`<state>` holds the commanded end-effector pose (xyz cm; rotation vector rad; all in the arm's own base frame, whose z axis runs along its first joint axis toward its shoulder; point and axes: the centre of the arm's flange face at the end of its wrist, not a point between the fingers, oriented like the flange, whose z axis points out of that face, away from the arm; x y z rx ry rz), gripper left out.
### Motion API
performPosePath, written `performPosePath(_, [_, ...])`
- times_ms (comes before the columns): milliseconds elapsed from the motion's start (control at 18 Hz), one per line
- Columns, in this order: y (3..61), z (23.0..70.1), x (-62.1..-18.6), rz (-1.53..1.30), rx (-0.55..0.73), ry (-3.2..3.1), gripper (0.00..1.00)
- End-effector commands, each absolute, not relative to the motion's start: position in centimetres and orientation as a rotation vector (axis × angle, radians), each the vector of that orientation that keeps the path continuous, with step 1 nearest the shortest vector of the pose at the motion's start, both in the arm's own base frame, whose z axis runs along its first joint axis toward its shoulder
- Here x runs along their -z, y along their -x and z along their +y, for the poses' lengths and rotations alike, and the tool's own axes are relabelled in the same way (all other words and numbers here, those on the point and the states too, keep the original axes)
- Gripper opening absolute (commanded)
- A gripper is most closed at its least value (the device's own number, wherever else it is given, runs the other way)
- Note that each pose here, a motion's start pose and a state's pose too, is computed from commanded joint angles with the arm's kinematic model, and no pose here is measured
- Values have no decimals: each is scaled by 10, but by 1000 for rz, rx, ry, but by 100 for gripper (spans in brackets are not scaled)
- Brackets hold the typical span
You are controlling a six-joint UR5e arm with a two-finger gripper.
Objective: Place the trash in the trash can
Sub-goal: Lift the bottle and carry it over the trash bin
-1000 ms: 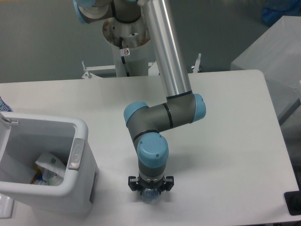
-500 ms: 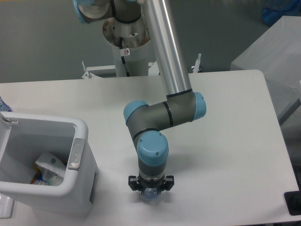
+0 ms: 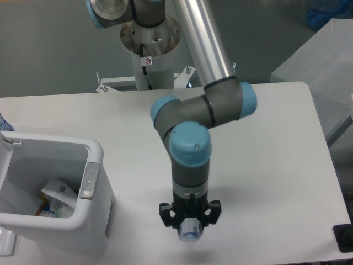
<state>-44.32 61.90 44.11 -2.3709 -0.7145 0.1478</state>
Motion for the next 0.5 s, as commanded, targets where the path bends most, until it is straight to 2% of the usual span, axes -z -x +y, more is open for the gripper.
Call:
performPosePath(222, [439, 616, -518, -692, -165, 2118, 58])
performPosePath(500, [410, 607, -595, -581, -178, 2018, 57])
